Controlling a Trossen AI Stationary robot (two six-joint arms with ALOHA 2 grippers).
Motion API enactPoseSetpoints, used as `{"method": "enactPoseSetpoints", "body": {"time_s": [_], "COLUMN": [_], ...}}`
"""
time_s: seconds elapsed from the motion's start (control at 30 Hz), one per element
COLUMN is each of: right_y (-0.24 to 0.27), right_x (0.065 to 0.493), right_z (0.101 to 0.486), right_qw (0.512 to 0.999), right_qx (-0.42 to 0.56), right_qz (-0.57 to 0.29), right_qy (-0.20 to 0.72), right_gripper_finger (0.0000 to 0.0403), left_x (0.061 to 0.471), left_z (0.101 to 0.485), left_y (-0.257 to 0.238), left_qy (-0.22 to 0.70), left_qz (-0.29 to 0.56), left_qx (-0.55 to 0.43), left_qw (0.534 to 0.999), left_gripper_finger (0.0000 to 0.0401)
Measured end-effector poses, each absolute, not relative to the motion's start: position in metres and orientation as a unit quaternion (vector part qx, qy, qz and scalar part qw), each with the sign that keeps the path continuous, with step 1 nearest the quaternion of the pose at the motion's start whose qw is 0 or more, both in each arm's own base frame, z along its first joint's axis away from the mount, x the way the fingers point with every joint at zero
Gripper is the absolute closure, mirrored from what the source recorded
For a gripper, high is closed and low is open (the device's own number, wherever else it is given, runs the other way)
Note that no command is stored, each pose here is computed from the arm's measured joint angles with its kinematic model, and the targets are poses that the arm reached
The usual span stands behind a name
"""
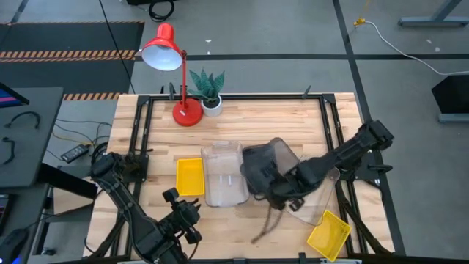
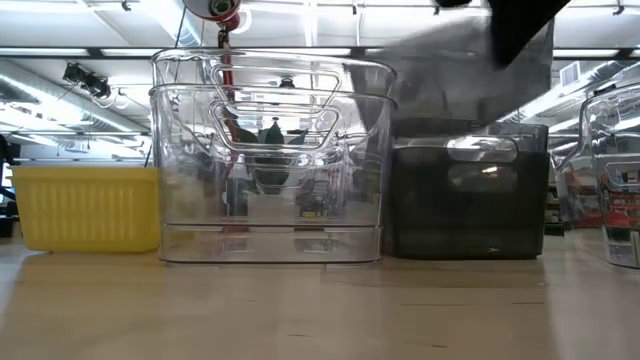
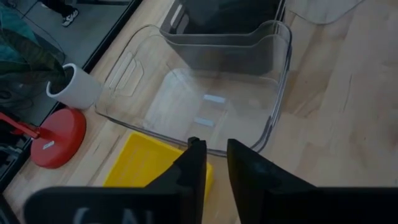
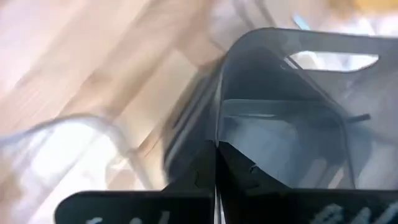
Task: Stack baskets by color
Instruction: Stack the black bin on the middle right black bin
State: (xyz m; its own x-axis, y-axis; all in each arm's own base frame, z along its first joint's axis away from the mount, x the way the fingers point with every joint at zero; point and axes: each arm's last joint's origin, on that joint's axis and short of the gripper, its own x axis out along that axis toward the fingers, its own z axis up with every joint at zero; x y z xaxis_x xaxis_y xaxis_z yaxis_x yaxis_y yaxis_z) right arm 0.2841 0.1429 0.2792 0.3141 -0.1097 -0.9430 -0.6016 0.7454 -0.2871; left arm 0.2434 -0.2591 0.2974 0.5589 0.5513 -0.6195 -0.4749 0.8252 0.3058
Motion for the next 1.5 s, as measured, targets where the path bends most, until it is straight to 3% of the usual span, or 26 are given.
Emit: {"method": "enactPoseSetpoints", "body": {"time_s": [0.27, 0.57, 1.0, 1.23, 1.5], "right_y": [0.151, 0.144, 0.125, 0.117, 0.117], "right_x": [0.262, 0.265, 0.27, 0.264, 0.268], "right_z": [0.292, 0.29, 0.276, 0.254, 0.253], "right_qw": [0.685, 0.632, 0.552, 0.484, 0.461], "right_qx": [-0.417, -0.48, -0.544, -0.584, -0.638], "right_qz": [0.235, 0.283, 0.349, 0.364, 0.318], "right_qy": [0.549, 0.539, 0.527, 0.541, 0.528], "right_gripper_finger": [0.0386, 0.0397, 0.0381, 0.0356, 0.0306], "left_x": [0.244, 0.247, 0.256, 0.256, 0.256], "left_z": [0.297, 0.298, 0.297, 0.297, 0.297], "left_y": [-0.259, -0.256, -0.247, -0.247, -0.247], "left_qy": [0.367, 0.36, 0.363, 0.364, 0.364], "left_qz": [0.292, 0.299, 0.31, 0.309, 0.309], "left_qx": [0.052, 0.056, 0.057, 0.058, 0.058], "left_qw": [0.882, 0.882, 0.877, 0.877, 0.877], "left_gripper_finger": [0.0333, 0.0344, 0.035, 0.0351, 0.035]}}
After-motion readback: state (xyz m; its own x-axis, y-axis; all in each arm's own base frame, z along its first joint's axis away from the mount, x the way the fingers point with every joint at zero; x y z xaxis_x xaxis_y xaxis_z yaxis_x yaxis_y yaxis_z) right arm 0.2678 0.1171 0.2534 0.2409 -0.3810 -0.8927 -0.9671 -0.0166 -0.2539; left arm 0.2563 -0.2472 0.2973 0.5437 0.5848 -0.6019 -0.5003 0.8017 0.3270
